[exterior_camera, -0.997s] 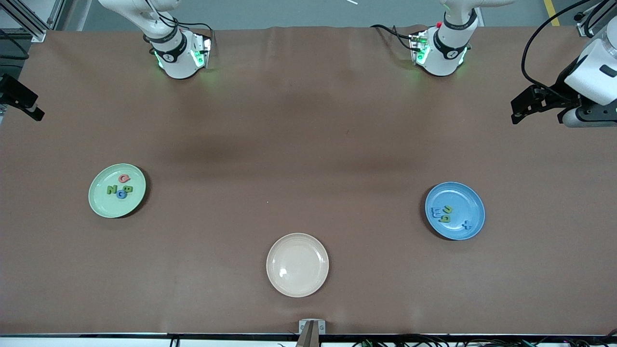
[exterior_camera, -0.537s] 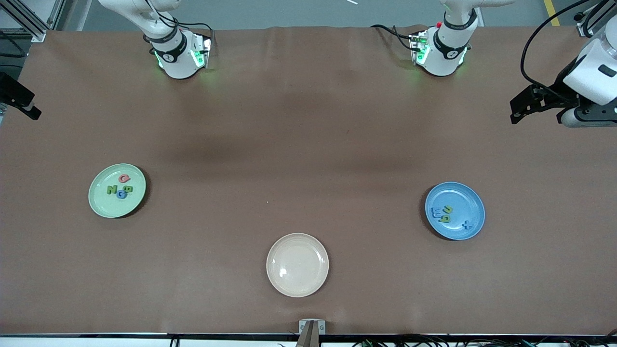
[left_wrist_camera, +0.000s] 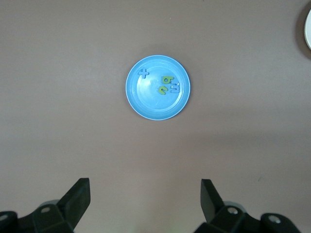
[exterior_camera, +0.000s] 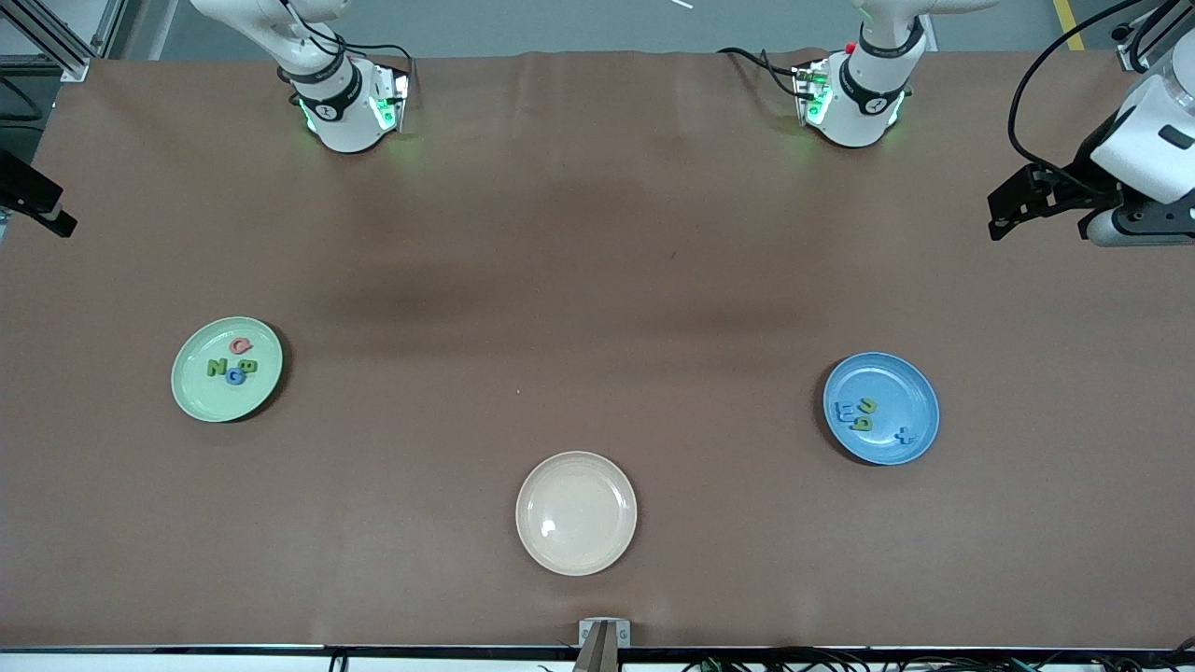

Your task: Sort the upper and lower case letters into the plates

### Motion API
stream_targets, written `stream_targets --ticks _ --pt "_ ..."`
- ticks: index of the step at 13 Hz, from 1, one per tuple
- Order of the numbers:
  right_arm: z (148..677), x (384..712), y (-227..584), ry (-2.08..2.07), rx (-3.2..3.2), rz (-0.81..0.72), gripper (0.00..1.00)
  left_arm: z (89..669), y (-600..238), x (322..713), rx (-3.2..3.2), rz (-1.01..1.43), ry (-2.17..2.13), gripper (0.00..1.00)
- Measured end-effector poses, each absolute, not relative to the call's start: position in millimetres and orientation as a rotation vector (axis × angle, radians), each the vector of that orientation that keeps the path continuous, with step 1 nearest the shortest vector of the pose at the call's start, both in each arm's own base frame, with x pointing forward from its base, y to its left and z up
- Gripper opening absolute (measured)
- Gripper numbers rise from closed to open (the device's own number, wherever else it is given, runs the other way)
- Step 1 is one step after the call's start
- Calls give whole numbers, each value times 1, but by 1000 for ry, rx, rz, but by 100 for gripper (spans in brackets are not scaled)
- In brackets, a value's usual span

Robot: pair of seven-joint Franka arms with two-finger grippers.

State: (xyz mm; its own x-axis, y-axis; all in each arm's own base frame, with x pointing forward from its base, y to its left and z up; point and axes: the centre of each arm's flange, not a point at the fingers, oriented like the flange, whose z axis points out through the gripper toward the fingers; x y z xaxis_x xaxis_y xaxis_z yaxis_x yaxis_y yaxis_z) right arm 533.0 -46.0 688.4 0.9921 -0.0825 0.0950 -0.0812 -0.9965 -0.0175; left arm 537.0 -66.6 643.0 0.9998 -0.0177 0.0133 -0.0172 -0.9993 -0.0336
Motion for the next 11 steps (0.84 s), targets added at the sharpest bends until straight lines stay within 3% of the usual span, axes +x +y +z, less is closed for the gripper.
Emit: stream_targets --ticks 11 --pt "689 533 -46 130 -3122 -147 100 643 -62 538 -3108 -21 14 100"
